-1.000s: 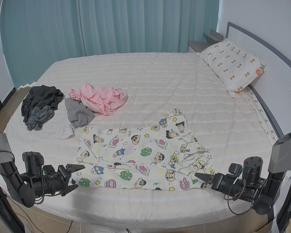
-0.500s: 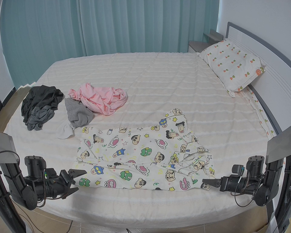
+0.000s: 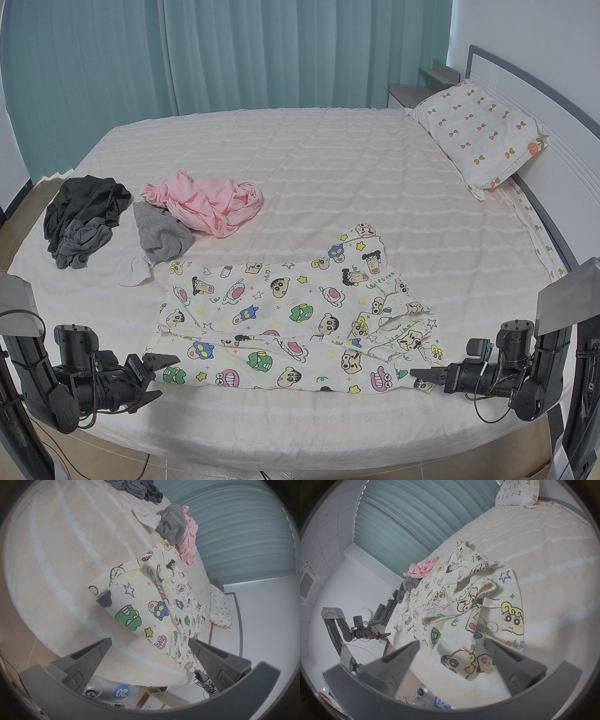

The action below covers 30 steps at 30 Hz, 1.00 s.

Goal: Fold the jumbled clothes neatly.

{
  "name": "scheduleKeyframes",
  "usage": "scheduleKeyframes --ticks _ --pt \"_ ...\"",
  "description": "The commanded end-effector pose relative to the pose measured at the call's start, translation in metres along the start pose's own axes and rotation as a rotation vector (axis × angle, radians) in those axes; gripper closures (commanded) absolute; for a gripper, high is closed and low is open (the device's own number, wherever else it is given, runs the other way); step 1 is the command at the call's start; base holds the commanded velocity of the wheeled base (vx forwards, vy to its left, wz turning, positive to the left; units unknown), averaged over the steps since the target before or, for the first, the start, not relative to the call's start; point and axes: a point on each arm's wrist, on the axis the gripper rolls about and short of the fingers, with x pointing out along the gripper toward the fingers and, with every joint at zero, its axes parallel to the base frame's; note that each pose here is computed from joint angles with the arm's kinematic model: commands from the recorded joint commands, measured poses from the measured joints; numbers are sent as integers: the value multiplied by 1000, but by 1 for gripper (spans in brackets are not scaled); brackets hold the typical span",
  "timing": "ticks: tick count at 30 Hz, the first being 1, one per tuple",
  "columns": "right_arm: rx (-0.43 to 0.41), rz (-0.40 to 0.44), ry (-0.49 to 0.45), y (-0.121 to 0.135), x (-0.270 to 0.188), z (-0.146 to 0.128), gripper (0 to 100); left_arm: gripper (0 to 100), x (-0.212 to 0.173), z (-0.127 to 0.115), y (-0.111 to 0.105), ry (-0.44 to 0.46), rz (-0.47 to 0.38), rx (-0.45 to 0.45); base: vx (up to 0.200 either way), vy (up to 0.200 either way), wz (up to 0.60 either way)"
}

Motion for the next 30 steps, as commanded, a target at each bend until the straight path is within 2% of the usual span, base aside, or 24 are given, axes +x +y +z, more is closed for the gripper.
scheduleKeyframes --ticks 1,7,16,30 --pt "4 -7 1 -4 3 -1 100 0 0 0 1 2 3 -3 0 0 0" --pt "-9 -16 -11 -6 -1 1 100 0 0 0 1 1 2 -2 0 0 0" --pt "-53 -8 -96 2 -20 21 100 0 3 1 2 -22 28 -2 0 0 0" --pt "-80 -29 -82 12 -37 30 100 0 3 2 2 -33 13 7 0 0 0"
